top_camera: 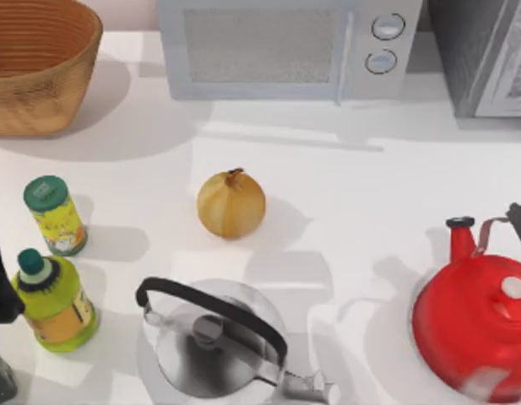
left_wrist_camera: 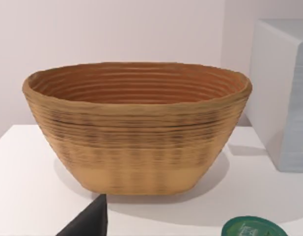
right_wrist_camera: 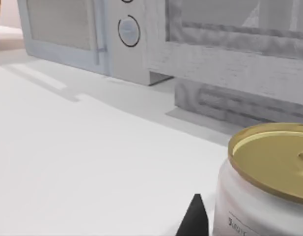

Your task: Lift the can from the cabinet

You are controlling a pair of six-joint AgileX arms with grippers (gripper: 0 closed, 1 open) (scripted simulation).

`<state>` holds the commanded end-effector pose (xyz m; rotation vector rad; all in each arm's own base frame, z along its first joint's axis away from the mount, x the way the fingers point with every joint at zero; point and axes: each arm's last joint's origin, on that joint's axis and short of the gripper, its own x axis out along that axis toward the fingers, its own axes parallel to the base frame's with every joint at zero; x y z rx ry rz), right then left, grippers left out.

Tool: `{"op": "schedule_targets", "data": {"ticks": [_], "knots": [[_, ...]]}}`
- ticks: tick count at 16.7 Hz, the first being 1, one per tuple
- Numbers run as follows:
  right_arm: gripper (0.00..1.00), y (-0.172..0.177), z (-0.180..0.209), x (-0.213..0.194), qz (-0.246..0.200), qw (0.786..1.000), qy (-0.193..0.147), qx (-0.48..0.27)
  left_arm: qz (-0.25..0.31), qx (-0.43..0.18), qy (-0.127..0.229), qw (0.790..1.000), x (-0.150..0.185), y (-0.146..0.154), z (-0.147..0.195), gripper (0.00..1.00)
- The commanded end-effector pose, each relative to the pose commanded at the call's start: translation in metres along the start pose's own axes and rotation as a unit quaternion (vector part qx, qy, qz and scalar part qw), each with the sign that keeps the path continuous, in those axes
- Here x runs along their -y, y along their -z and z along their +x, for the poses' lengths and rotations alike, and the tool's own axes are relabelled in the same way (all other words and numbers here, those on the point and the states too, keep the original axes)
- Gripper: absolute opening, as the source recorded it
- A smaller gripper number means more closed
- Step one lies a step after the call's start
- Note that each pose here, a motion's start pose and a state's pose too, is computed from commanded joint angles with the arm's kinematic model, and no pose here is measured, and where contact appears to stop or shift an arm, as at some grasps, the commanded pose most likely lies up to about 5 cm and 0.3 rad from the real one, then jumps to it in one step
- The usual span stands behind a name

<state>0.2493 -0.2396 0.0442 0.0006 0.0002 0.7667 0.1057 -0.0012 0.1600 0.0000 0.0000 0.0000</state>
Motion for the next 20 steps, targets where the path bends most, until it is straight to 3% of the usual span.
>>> {"op": "schedule_targets", "data": {"ticks": [1,14,20], "knots": [[0.0,0.0,0.0,0.0,0.0,1.0,0.0,0.0,0.0,0.0,0.0,1.0,0.0,0.0,0.0,1.0],[0.98,0.0,0.0,0.0,0.0,1.0,0.0,0.0,0.0,0.0,0.0,1.0,0.0,0.0,0.0,1.0],[1.0,0.0,0.0,0.0,0.0,1.0,0.0,0.0,0.0,0.0,0.0,1.0,0.0,0.0,0.0,1.0]]}}
